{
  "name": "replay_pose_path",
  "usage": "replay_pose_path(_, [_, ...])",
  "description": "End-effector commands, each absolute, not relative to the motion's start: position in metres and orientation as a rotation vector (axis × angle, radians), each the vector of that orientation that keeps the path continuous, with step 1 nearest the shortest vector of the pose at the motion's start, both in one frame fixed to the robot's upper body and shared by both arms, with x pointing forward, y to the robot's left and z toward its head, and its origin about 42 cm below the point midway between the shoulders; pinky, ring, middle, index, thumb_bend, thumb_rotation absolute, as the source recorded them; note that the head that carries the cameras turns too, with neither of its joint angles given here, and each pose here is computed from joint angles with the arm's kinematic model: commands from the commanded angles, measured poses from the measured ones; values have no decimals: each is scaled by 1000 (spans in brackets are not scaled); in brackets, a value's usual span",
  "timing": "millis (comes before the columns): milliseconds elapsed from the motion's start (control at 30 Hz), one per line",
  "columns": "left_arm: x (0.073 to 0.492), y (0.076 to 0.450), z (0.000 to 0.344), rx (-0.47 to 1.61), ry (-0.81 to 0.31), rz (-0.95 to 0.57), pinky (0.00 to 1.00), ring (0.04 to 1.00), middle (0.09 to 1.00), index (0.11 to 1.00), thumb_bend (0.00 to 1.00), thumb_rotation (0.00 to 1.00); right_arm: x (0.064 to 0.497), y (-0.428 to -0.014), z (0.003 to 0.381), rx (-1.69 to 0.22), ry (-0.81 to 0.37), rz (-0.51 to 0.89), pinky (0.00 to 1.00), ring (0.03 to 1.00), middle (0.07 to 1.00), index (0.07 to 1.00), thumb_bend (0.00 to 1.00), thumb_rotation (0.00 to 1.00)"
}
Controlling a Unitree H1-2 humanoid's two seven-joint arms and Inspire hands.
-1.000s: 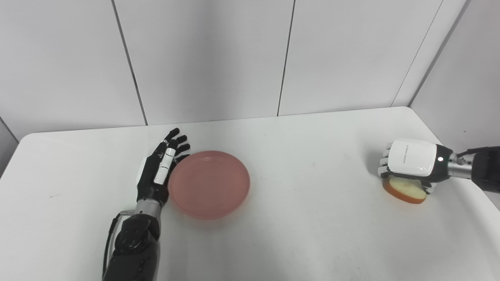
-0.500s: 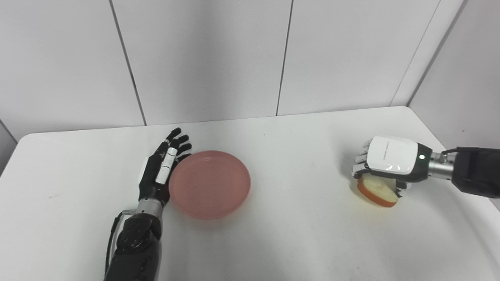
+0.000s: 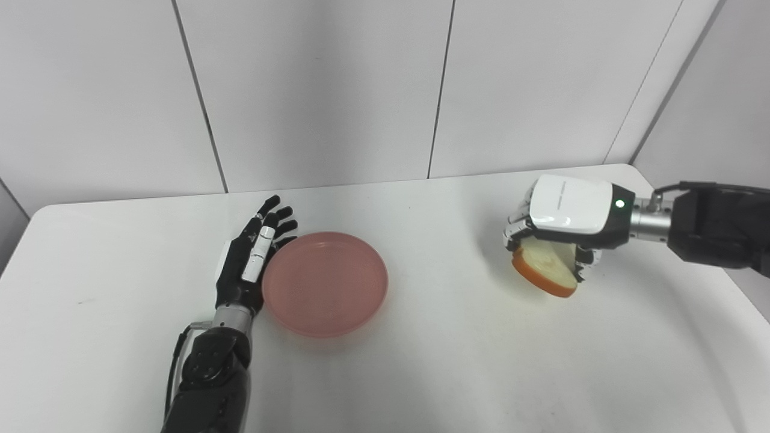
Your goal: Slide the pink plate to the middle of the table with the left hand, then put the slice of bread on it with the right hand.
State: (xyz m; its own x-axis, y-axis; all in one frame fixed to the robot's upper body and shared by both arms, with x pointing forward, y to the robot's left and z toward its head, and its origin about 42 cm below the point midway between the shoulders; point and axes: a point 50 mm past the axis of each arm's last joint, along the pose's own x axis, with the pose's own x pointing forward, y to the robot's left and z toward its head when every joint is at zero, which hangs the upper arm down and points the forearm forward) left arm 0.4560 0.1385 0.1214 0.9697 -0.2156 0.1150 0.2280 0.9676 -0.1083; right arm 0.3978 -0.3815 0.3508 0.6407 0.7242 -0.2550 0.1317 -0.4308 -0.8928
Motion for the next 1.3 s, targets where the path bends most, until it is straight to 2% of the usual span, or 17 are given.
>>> replay_pose_path(0, [449,136,103,-128,-25,-214,713,786,828,844,821,749,403,-364,400,-1942,-745,744,416,489,480,506,529,4])
replay_pose_path(233, [448,129,103,-137,-21,-207,722,780,825,836,816,747,416,-315,419,-1935,-798,795,444,521,485,507,528,6])
replay_pose_path(633, [446,118,101,-148,-26,-194,707,773,814,836,797,746,436,-217,407,-1867,-966,884,400,462,478,521,526,7])
replay_pose_path(867, [445,112,99,-163,-27,-188,718,782,817,834,789,741,439,-168,398,-1850,-1035,962,424,501,487,506,529,5])
replay_pose_path(1100, [442,101,97,-178,-17,-174,719,780,817,842,814,737,442,-138,396,-1849,-1097,1009,427,498,496,493,529,3])
replay_pose_path(1267, [441,93,97,-176,-26,-158,679,764,815,847,779,740,443,-123,394,-1873,-1107,1066,445,517,485,512,527,6])
